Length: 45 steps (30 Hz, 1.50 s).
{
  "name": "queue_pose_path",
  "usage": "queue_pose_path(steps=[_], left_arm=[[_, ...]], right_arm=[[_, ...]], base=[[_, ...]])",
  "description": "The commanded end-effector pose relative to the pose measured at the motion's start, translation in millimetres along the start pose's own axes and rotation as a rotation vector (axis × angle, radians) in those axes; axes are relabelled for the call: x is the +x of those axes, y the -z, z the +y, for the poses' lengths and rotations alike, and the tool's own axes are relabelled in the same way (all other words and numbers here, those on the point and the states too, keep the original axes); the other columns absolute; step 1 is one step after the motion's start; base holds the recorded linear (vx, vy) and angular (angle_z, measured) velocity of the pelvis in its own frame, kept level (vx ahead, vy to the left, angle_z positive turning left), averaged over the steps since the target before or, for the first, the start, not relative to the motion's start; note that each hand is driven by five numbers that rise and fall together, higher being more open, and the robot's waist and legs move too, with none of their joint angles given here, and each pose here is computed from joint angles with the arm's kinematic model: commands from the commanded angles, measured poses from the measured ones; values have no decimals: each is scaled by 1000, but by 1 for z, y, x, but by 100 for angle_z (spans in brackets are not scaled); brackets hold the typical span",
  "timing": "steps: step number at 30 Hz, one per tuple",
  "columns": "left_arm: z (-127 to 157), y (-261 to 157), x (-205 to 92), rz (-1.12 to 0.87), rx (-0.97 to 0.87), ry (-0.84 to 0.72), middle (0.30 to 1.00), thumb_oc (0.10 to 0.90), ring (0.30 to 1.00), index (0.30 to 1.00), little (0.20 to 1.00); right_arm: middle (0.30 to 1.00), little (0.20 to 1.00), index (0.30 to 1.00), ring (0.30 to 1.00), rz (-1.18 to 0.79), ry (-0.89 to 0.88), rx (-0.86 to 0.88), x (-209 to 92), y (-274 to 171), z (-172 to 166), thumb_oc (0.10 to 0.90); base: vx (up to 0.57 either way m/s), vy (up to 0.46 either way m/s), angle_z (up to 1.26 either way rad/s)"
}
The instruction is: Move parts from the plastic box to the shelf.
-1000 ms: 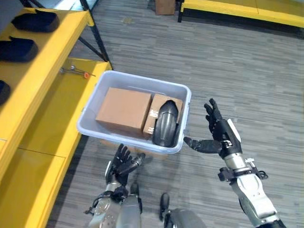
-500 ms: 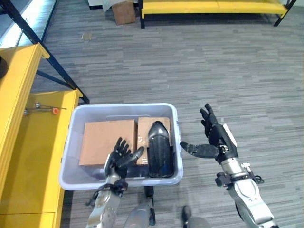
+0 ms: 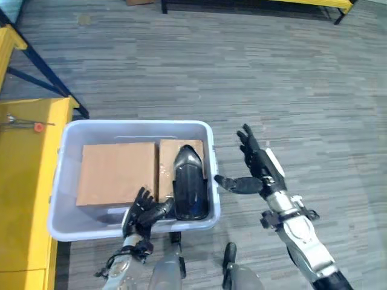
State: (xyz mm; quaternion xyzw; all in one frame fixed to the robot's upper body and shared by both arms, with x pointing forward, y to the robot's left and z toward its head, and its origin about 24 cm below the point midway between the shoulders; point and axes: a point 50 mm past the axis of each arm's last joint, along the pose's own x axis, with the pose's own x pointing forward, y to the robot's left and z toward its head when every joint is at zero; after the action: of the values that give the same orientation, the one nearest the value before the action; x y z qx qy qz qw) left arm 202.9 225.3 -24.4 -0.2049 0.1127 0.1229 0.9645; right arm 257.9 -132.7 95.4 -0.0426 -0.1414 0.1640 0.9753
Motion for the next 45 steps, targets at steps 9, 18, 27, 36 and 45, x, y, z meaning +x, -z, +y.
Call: queue_pose_path(steps=[9, 18, 27, 36, 45], left_arm=[[-35, -46, 9, -213, -26, 170, 1000, 900, 1000, 1000, 1000], [-47, -43, 12, -197, -52, 195, 1000, 900, 1000, 1000, 1000], [-55, -44, 14, -203, -48, 202, 1000, 900, 1000, 1000, 1000], [-60, -46, 16, -220, -38, 194, 1000, 900, 1000, 1000, 1000], [-72, -42, 18, -214, -66, 195, 1000, 900, 1000, 1000, 1000]], right_arm=[[1000, 1000, 1000, 1000, -367, -91, -140, 42, -74, 10, 900], [1000, 1000, 1000, 1000, -377, -130, -263, 74, -77, 35, 900], [1000, 1000, 1000, 1000, -347, -129, -333, 81, -68, 44, 900], [1000, 1000, 1000, 1000, -164, -27, -332, 84, -28, 34, 900], [1000, 1000, 1000, 1000, -51, 89, -201, 100, -10, 33, 900]], base=[[-38, -161, 20], [-17, -52, 9], [-6, -10, 6], [-39, 18, 13], [-30, 21, 0]])
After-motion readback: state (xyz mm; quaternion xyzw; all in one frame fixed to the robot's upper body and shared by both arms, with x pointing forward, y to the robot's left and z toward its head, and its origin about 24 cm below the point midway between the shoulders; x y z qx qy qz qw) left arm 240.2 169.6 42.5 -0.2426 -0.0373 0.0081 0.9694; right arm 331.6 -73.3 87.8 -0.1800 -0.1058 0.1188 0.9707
